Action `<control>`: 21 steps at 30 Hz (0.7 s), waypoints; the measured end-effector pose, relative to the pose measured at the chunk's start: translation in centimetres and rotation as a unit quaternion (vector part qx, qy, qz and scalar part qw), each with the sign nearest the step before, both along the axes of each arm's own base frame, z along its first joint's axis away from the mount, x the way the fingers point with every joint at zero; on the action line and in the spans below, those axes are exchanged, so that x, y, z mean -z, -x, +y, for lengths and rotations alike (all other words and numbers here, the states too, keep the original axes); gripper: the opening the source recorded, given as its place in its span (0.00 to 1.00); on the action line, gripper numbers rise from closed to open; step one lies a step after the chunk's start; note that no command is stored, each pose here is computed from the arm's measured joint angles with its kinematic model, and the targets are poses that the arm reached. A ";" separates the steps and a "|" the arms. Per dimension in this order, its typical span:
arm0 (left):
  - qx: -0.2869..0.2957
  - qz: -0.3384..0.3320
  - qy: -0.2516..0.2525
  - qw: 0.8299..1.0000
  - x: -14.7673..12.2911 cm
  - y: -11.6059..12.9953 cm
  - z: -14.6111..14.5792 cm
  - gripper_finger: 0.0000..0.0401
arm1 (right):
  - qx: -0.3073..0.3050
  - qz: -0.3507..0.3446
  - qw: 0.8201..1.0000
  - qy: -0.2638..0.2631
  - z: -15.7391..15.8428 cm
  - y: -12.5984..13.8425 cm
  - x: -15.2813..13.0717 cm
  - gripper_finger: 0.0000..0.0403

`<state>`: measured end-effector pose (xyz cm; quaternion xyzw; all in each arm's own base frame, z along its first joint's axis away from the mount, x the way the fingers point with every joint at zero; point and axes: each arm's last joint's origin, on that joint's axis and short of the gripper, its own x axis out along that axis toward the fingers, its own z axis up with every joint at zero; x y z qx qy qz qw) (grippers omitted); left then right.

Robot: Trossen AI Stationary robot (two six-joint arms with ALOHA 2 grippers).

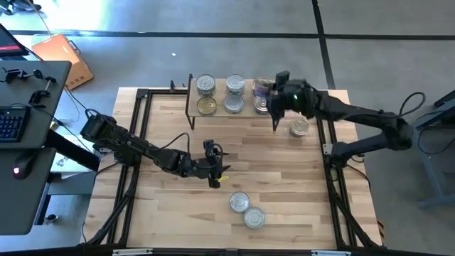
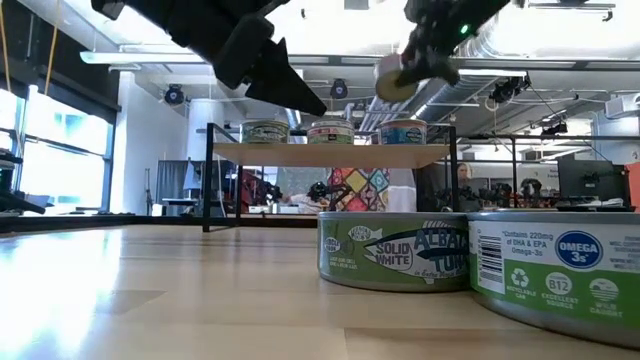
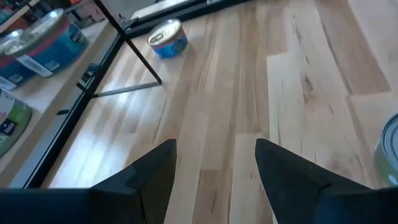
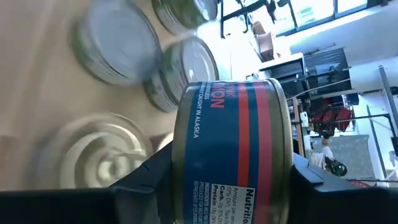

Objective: Stack canned seafood by type on shelf
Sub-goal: Stack the left blue tuna can on top of the top blue tuna can on the shelf

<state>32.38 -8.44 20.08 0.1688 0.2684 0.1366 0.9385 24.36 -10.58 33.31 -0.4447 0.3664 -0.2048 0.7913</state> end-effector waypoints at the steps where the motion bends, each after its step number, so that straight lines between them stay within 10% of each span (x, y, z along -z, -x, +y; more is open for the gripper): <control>1: 0.000 0.001 0.000 1.000 0.0 0.0 0.0 0.53 | 0.002 0.000 1.000 0.001 -0.9 -0.2 0.3 0.42; 21: -0.002 0.002 0.000 1.000 0.0 0.0 0.1 0.53 | 0.043 0.049 0.998 -0.024 -6.7 -1.2 4.2 0.52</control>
